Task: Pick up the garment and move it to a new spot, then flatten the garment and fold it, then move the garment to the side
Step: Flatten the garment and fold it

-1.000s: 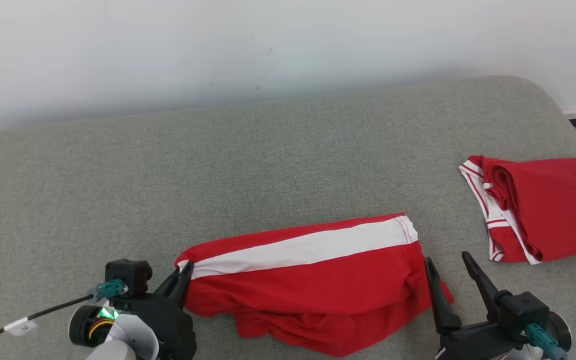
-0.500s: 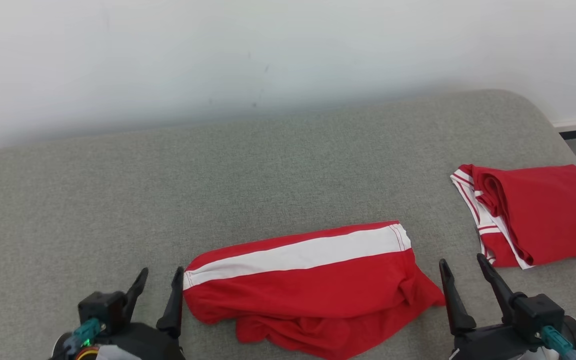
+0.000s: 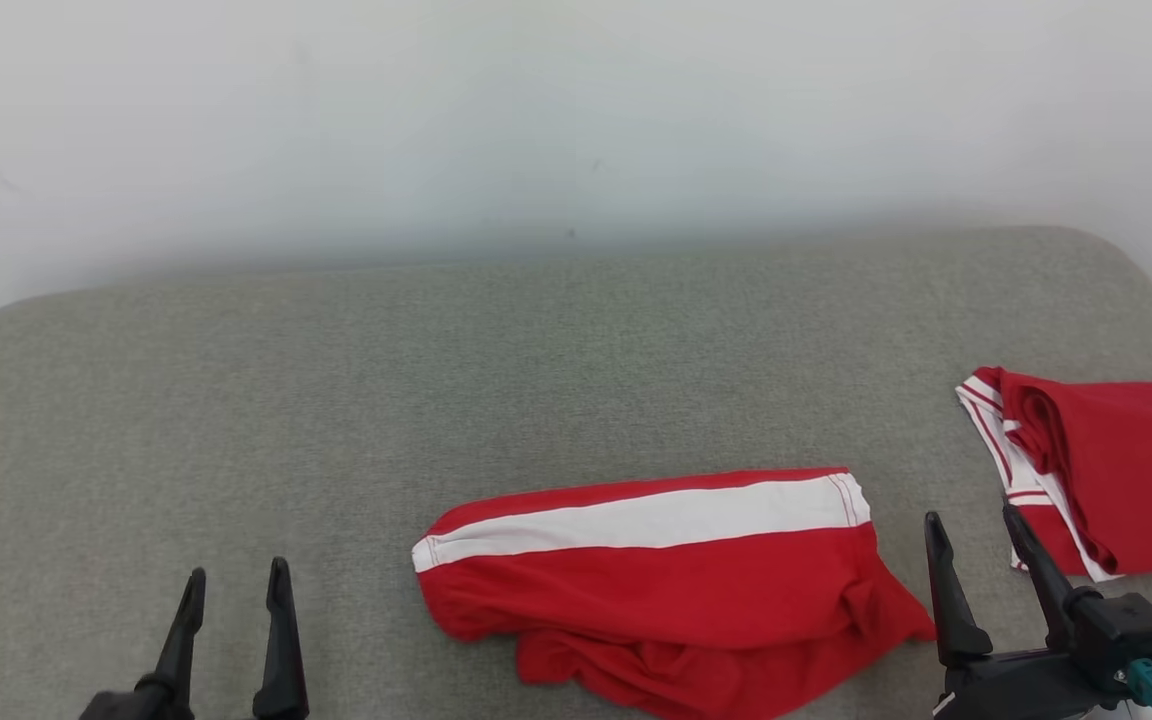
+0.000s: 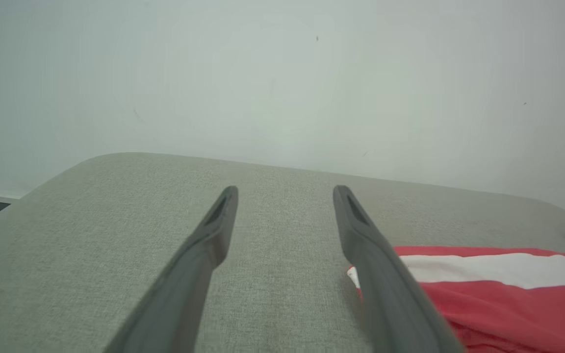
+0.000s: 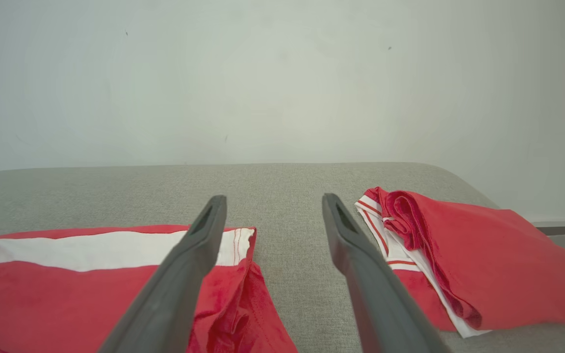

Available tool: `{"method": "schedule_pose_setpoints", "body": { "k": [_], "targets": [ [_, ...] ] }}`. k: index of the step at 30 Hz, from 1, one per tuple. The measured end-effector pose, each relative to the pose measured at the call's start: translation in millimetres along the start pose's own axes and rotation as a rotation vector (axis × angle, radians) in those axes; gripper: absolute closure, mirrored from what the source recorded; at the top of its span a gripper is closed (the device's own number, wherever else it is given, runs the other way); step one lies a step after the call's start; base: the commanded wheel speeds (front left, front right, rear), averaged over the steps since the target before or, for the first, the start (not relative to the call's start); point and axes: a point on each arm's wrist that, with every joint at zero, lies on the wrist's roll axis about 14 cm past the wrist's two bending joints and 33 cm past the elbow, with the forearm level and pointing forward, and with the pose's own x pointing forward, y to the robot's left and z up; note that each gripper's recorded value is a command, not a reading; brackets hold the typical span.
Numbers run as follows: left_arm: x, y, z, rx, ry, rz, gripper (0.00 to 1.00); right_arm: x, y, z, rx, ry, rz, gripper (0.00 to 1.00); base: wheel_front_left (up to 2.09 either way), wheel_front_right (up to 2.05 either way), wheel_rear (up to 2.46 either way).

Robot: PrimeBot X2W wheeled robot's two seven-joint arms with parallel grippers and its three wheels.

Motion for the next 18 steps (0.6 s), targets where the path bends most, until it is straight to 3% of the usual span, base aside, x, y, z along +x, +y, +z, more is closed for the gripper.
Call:
{"method": "schedule_pose_setpoints", "body": {
  "k": [18],
  "targets": [
    [-41.4,28.6,-8.3,0.073,0.025,0.053,0.00,-2.4,13.6,4.7,0.003,-0.011,0.033,0.00,0.00,0.00,0.00]
  ]
}}
